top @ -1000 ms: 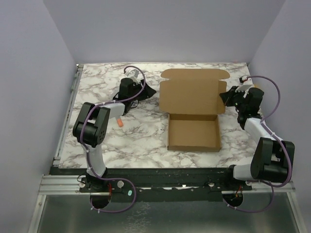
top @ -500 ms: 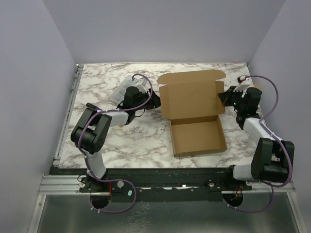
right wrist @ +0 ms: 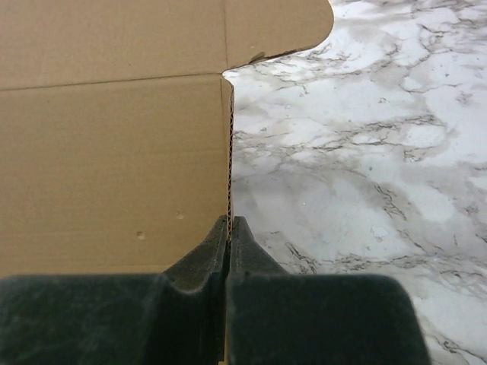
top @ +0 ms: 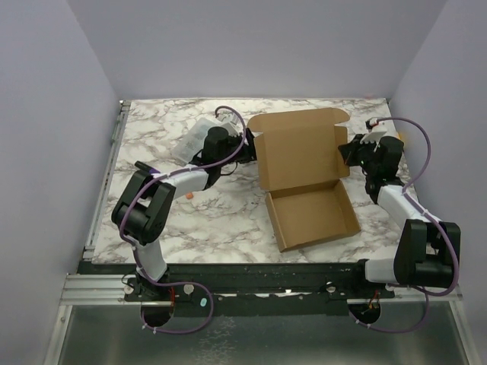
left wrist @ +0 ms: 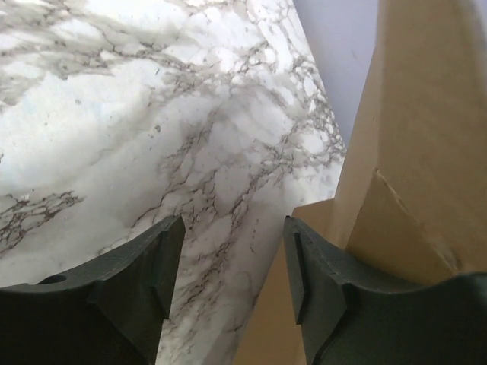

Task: Fold the paper box
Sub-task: Adjust the paper box at the center of the board.

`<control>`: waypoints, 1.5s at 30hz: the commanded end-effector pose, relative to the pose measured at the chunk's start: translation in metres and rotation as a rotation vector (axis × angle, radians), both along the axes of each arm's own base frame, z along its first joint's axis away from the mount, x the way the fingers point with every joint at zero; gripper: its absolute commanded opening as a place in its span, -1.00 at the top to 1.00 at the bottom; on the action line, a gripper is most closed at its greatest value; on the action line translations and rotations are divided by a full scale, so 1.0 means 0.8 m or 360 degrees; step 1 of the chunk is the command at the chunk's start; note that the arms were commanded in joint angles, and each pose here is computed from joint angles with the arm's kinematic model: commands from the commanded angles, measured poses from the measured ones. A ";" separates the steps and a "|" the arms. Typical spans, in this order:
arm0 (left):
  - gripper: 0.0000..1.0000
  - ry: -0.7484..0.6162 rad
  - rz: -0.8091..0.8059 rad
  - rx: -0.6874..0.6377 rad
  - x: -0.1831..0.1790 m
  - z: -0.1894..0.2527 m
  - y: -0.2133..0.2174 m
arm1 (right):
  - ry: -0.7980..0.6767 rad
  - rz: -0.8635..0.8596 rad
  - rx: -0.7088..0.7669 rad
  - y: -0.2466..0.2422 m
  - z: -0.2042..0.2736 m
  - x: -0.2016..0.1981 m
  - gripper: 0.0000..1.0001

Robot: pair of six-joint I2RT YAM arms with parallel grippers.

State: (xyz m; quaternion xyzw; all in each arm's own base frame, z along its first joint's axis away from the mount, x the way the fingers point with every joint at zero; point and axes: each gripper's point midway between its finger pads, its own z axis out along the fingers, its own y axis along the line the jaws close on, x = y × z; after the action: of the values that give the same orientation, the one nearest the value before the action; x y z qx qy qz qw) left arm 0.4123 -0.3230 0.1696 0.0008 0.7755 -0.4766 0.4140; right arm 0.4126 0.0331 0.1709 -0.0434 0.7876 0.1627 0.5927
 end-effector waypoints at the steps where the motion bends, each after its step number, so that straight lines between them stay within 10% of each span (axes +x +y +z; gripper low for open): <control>1: -0.27 0.0045 -0.0090 0.0019 -0.024 -0.005 0.008 | -0.0008 -0.0159 -0.0080 -0.022 0.002 0.010 0.99; 45: -0.56 0.0061 -0.0472 -0.0207 -0.064 -0.018 -0.002 | 0.0168 0.0070 0.0157 0.020 -0.022 0.002 0.99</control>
State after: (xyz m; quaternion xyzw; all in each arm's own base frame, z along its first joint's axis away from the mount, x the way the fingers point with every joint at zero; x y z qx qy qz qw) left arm 0.3548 -0.3116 0.1528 0.0669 0.7508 -0.5755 0.3172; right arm 0.4173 0.0310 0.1505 -0.0081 0.8093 0.1713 0.5618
